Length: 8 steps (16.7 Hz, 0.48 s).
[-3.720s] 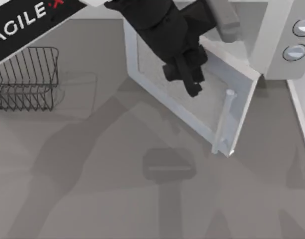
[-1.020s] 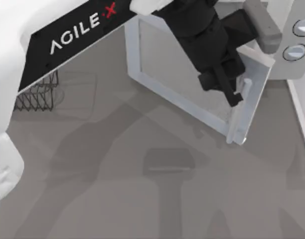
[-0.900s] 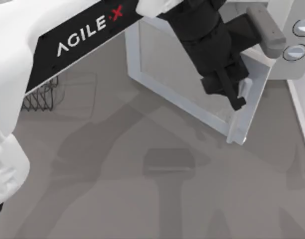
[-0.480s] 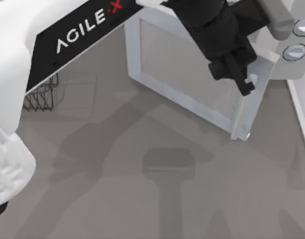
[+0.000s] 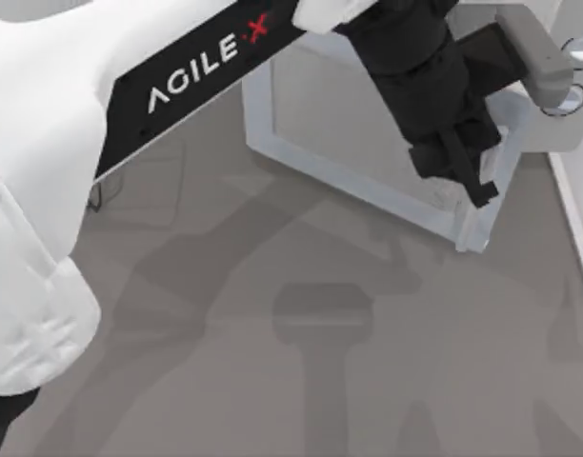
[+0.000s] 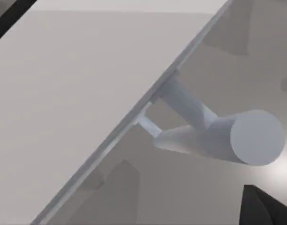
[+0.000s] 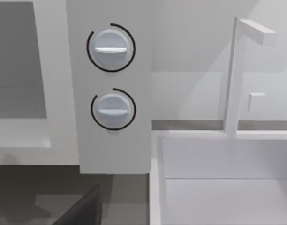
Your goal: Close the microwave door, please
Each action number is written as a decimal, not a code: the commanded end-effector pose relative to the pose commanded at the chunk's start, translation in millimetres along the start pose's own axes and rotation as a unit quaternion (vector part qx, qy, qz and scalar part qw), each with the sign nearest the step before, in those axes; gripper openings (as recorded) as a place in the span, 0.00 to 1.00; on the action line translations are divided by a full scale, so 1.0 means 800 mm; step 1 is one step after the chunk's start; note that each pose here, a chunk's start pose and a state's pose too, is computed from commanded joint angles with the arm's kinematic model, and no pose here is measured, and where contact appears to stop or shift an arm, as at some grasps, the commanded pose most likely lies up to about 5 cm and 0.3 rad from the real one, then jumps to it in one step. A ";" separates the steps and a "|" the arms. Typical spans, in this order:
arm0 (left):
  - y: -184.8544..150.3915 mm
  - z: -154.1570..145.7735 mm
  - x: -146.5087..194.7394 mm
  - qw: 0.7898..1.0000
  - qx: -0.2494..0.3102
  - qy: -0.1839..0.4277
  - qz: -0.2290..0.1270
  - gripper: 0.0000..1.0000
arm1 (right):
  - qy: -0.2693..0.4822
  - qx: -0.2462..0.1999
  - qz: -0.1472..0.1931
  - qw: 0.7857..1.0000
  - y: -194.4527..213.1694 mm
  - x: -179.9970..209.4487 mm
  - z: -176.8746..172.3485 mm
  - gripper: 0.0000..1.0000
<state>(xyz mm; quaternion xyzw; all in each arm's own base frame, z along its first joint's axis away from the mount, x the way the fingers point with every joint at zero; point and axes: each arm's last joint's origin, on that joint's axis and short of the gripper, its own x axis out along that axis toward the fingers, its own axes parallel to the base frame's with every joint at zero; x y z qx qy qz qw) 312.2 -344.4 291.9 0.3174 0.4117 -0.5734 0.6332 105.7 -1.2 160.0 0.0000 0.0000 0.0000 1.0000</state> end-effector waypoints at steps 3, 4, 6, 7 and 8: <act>-0.001 0.004 0.014 1.000 -0.006 0.012 -0.009 0.00 | 0.000 0.000 0.000 1.000 0.000 0.000 0.000 1.00; 0.000 0.007 0.011 1.000 -0.005 0.008 -0.004 0.00 | 0.000 0.000 0.000 1.000 0.000 0.000 0.000 1.00; 0.001 0.014 -0.006 1.000 0.000 -0.014 0.018 0.00 | 0.000 0.000 0.000 1.000 0.000 0.000 0.000 1.00; 0.002 0.017 -0.014 0.999 0.003 -0.025 0.029 0.00 | 0.000 0.000 0.000 1.000 0.000 0.000 0.000 1.00; 0.003 0.018 -0.019 0.999 0.004 -0.030 0.035 0.00 | 0.000 0.000 0.000 1.000 0.000 0.000 0.000 1.00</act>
